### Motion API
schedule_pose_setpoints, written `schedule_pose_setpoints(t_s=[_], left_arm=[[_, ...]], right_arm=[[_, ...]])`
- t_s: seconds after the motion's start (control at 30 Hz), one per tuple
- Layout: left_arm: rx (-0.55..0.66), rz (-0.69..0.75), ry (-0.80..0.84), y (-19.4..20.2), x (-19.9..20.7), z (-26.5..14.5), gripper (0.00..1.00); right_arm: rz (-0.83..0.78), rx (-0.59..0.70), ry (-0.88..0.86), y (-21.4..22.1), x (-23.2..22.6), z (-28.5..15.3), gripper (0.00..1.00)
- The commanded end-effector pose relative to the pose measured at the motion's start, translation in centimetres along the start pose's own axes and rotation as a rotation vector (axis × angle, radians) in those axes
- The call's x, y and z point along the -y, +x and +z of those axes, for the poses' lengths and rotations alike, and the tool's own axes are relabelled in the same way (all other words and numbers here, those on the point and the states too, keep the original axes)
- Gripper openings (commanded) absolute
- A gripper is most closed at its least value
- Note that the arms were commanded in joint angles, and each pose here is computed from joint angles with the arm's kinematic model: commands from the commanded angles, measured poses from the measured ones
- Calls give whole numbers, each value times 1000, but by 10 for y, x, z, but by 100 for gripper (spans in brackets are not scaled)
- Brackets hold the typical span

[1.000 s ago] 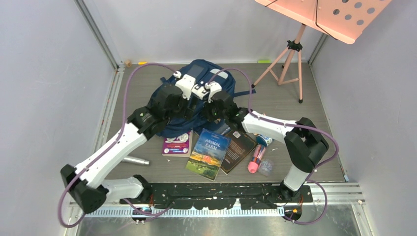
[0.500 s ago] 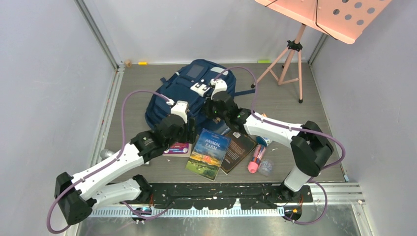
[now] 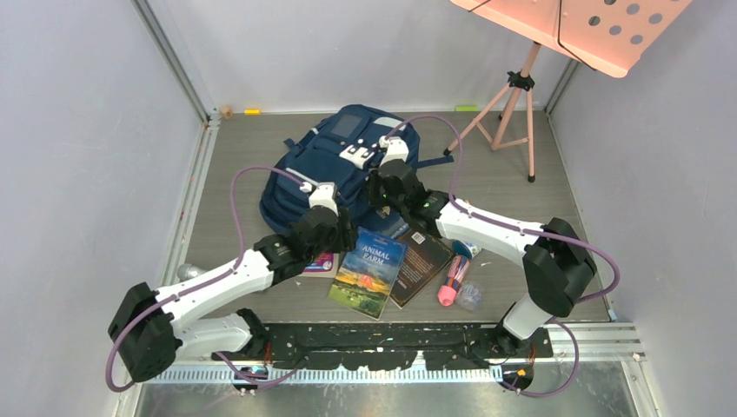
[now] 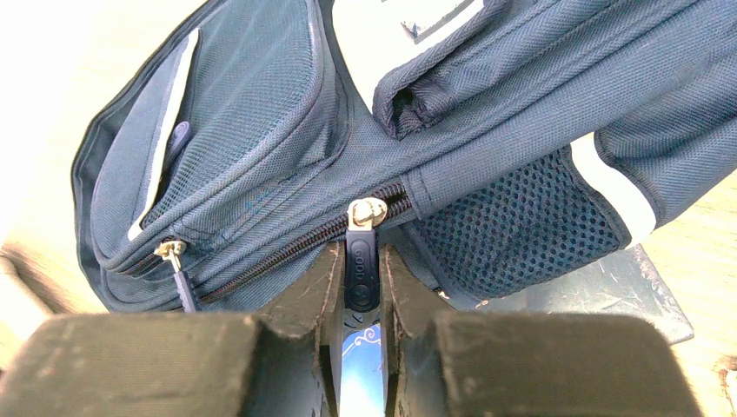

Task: Pack the student bag
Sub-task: Unzip the student bag at the center of the board.

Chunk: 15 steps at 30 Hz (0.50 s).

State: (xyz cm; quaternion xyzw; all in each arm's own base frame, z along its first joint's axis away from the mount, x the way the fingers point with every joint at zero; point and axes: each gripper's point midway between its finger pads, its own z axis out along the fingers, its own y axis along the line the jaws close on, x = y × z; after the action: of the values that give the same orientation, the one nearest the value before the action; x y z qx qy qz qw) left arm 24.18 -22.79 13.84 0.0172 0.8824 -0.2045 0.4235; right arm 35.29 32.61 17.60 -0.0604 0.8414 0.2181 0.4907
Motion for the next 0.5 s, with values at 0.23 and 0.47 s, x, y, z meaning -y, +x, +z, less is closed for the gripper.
schedule_pose_setpoints(t_s=[0.23,0.47], left_arm=[[211,-103,-42,-29,0,30,47],[289,-124,-123,-39,-13,38,44]], right_arm=[[118,216,-84,-83,-36,-30,0],[115,210,-89,-80,-39,-28,0]])
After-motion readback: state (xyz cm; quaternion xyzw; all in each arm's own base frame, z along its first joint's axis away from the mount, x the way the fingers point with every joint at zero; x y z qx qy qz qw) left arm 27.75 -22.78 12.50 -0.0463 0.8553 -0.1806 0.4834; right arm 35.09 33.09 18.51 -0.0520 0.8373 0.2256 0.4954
